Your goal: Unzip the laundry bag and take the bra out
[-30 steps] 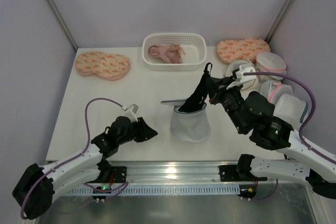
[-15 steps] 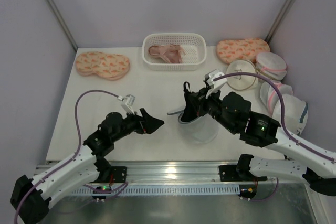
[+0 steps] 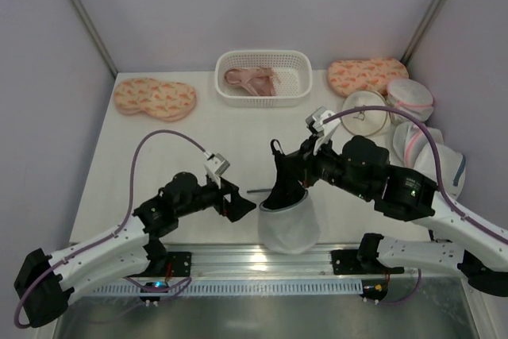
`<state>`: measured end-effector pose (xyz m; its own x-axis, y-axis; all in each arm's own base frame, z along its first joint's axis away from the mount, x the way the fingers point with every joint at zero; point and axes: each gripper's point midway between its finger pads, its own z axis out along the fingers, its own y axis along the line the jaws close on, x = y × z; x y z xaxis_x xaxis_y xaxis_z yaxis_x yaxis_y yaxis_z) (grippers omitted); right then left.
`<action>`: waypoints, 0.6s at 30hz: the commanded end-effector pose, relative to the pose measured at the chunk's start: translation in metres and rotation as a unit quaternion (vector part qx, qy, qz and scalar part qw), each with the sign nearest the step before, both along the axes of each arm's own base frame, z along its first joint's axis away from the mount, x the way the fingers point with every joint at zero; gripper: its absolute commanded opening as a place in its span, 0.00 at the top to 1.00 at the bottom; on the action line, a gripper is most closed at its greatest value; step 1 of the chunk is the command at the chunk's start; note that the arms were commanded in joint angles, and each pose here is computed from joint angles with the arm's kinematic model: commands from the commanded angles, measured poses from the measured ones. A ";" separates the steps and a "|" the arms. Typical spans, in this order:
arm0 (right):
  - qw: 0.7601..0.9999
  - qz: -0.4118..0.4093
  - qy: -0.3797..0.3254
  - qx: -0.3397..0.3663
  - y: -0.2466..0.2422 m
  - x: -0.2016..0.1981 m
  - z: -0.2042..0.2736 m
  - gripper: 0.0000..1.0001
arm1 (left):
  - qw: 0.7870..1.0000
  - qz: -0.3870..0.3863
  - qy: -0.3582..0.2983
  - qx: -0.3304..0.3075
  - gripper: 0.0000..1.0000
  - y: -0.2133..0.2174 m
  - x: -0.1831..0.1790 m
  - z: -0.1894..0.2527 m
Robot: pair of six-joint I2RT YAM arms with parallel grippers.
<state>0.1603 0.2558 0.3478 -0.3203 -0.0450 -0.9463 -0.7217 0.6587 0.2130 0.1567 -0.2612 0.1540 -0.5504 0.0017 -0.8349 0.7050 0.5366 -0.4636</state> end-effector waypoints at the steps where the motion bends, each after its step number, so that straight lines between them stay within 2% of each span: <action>1: 0.999 0.031 0.007 0.024 0.002 -0.013 0.020 0.96 | 0.995 -0.025 -0.084 0.040 0.03 -0.002 -0.004 0.008; 10: 0.993 0.107 0.032 0.025 0.010 -0.040 0.022 0.97 | 0.979 -0.082 -0.159 0.096 0.04 -0.025 -0.021 0.005; 18: 0.986 0.155 0.047 0.028 0.010 -0.060 0.025 0.96 | 0.959 0.015 -0.239 0.153 0.04 -0.009 0.002 0.019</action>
